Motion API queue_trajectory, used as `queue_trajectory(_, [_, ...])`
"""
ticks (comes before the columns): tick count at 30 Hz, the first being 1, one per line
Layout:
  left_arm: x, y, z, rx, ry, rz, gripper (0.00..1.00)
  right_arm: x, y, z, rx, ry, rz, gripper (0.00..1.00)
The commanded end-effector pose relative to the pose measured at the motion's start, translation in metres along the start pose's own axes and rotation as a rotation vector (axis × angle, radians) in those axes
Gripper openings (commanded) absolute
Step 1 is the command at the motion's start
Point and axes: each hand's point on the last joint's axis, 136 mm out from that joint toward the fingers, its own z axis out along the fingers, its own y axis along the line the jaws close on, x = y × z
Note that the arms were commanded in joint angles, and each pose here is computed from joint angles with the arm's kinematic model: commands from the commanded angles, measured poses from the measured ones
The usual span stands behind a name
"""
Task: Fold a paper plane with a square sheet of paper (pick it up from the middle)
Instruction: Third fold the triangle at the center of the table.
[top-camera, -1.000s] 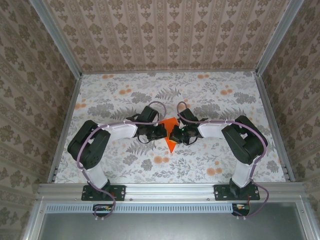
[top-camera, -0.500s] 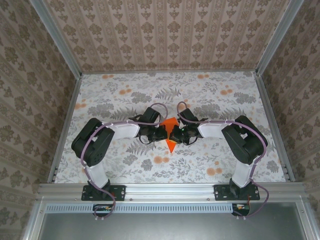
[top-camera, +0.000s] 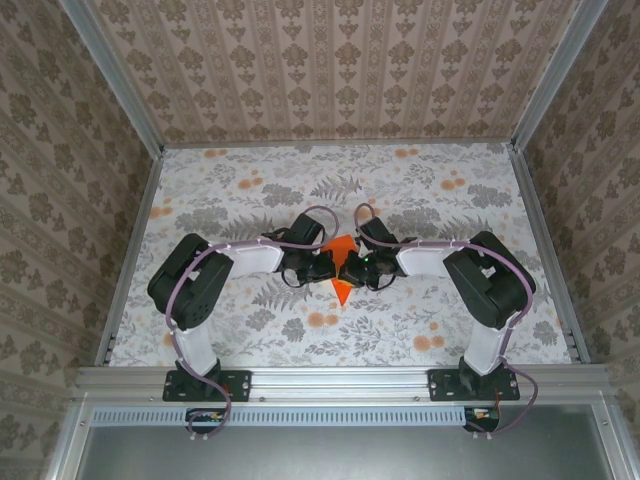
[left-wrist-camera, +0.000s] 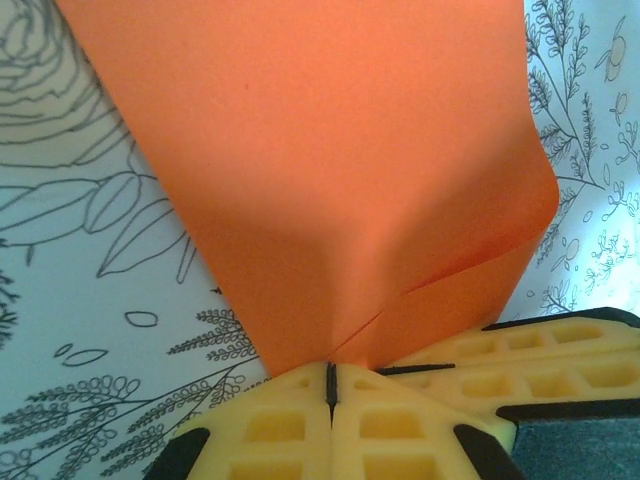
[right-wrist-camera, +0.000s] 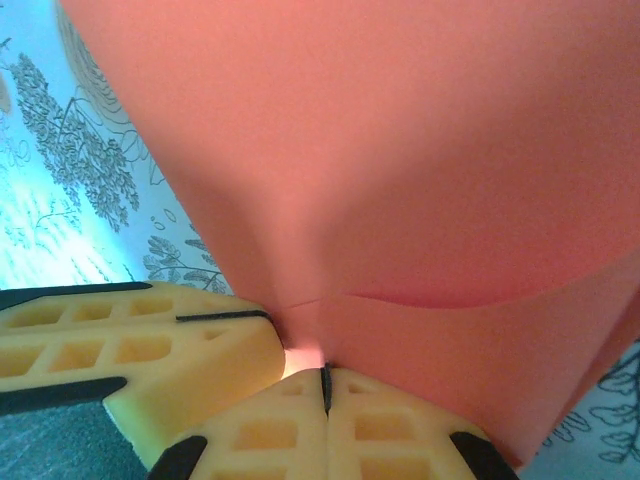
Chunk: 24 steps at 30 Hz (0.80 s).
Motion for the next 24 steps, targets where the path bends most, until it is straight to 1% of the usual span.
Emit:
queue_trajectory(1, [0.014,0.021,0.004,-0.102,0.049,0.0,0.0,0.012,-0.011,-0.001,0.007,0.029,0.004,0.0])
queue_trajectory(6, [0.017,0.03,0.003,-0.144,0.059,0.024,0.0,0.008,0.026,-0.017,-0.159,0.053,-0.159,0.0])
queue_trajectory(8, [0.015,0.031,0.003,-0.145,0.06,0.052,0.0,0.01,0.034,-0.021,-0.191,0.078,-0.218,0.0])
queue_trajectory(11, [0.012,0.03,0.002,-0.14,0.06,0.094,0.0,0.008,0.033,-0.023,-0.173,0.089,-0.267,0.01])
queue_trajectory(14, [0.008,0.031,-0.001,-0.133,0.054,0.121,0.0,0.001,0.024,-0.021,-0.146,0.082,-0.254,0.0])
queue_trajectory(18, [0.007,0.034,-0.002,-0.124,0.059,0.121,0.0,-0.005,0.014,-0.019,-0.144,0.071,-0.229,0.0])
queue_trajectory(24, [0.005,0.033,-0.001,-0.118,0.064,0.126,0.0,-0.006,0.002,-0.009,-0.123,0.094,-0.214,0.01])
